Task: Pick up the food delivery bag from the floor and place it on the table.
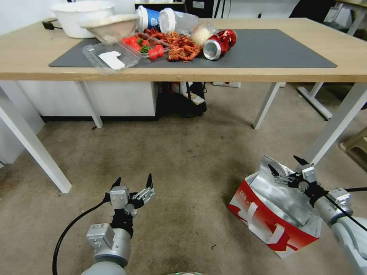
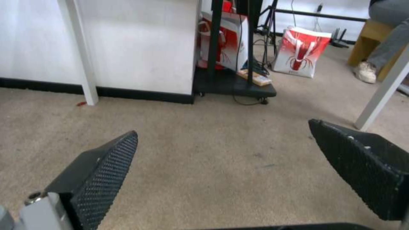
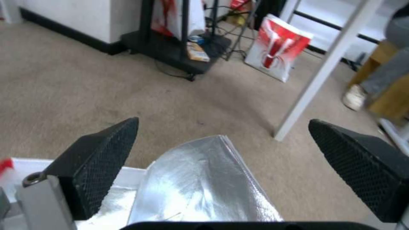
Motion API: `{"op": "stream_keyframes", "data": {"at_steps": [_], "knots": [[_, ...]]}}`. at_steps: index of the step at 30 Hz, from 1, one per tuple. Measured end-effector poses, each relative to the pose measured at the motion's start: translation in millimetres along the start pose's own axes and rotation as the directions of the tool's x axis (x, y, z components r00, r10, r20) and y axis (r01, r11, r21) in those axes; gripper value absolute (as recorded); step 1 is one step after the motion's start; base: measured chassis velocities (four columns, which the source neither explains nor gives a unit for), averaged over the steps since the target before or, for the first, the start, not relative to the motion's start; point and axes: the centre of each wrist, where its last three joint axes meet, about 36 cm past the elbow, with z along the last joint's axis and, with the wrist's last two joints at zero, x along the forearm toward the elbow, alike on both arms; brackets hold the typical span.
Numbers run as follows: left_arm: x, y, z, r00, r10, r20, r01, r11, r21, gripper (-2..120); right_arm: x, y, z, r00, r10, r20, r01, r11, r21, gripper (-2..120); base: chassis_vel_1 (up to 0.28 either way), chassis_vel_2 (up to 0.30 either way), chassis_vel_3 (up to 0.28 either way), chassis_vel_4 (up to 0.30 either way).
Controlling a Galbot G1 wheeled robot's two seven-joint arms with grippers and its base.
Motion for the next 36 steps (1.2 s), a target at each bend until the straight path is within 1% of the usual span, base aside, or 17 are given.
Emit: {"op": "stream_keyframes", "data": {"at_steps": [3,4,7,8,11,12,15,19,22,25,28,31,33,34,35,36], "knots": [[-2,3.2,1.0,1.0,0.015,0.002,-0.015,1.0,-0.015,100,-11,-16,12,1.0,-0.027,0.005,0.027,0.999,0.025,100,0.0,0.0,0.0,0.0],[-2,3.2,1.0,1.0,0.015,0.002,-0.015,1.0,-0.015,100,-11,-16,12,1.0,-0.027,0.005,0.027,0.999,0.025,100,0.0,0.0,0.0,0.0],[-3,6.7,2.2,1.0,0.026,-0.002,-0.026,0.999,-0.031,100,-22,-30,20,0.999,-0.037,0.009,0.037,0.998,0.044,100,0.0,0.0,0.0,0.0],[-3,6.7,2.2,1.0,0.026,-0.002,-0.026,0.999,-0.031,100,-22,-30,20,0.999,-0.037,0.009,0.037,0.998,0.044,100,0.0,0.0,0.0,0.0],[-4,6.4,5.4,1.0,0.024,-0.007,-0.025,0.999,-0.038,100,-34,-40,28,0.999,-0.044,0.005,0.044,0.997,0.059,100,0.0,0.0,0.0,0.0],[-4,6.4,5.4,1.0,0.024,-0.007,-0.025,0.999,-0.038,100,-34,-40,28,0.999,-0.044,0.005,0.044,0.997,0.059,100,0.0,0.0,0.0,0.0],[-6,6.3,5.8,1.0,0.025,0.0,-0.025,0.999,-0.041,100,-48,-50,32,0.997,-0.078,0.001,0.078,0.993,0.089,100,0.0,0.0,0.0,0.0],[-7,6.9,5.1,1.0,0.025,0.004,-0.024,0.999,-0.042,100,-54,-55,32,0.996,-0.092,-0.002,0.091,0.99,0.107,100,0.0,0.0,0.0,0.0],[-8,8.7,4.3,1.0,0.02,0.006,-0.02,0.999,-0.046,100,-67,-66,30,0.993,-0.118,-0.005,0.118,0.984,0.131,100,0.0,0.0,0.0,0.0],[-8,8.9,4.2,1.0,0.02,0.006,-0.019,0.999,-0.046,100,-69,-67,30,0.992,-0.124,-0.007,0.124,0.983,0.134,100,0.0,0.0,0.0,0.0],[-9,9.5,5.2,1.0,0.013,0.005,-0.013,0.999,-0.048,100,-74,-74,29,0.989,-0.146,-0.02,0.147,0.978,0.151,100,0.0,0.0,0.0,0.0],[-10,10.4,7.9,1.0,0.006,0.004,-0.006,0.999,-0.049,100,-84,-84,30,0.979,-0.195,-0.063,0.204,0.961,0.189,100,0.0,0.0,0.0,0.0],[-10,10.7,8.2,1.0,0.004,0.005,-0.004,0.999,-0.05,100,-86,-86,30,0.976,-0.206,-0.074,0.216,0.956,0.197,100,0.0,0.0,0.0,0.0],[-11,11.1,8.5,1.0,0.0,0.007,0.0,0.999,-0.05,100,-92,-89,31,0.968,-0.231,-0.096,0.247,0.946,0.209,100,0.0,0.0,0.0,0.0],[-11,11.1,8.5,1.0,0.0,0.007,0.0,0.999,-0.05,100,-92,-89,31,0.968,-0.231,-0.096,0.247,0.946,0.209,100,0.0,0.0,0.0,0.0],[-12,11.3,8.7,1.0,-0.005,0.009,0.006,0.999,-0.049,100,-99,-90,32,0.958,-0.263,-0.116,0.282,0.935,0.213,100,0.0,0.0,0.0,0.0]]}}
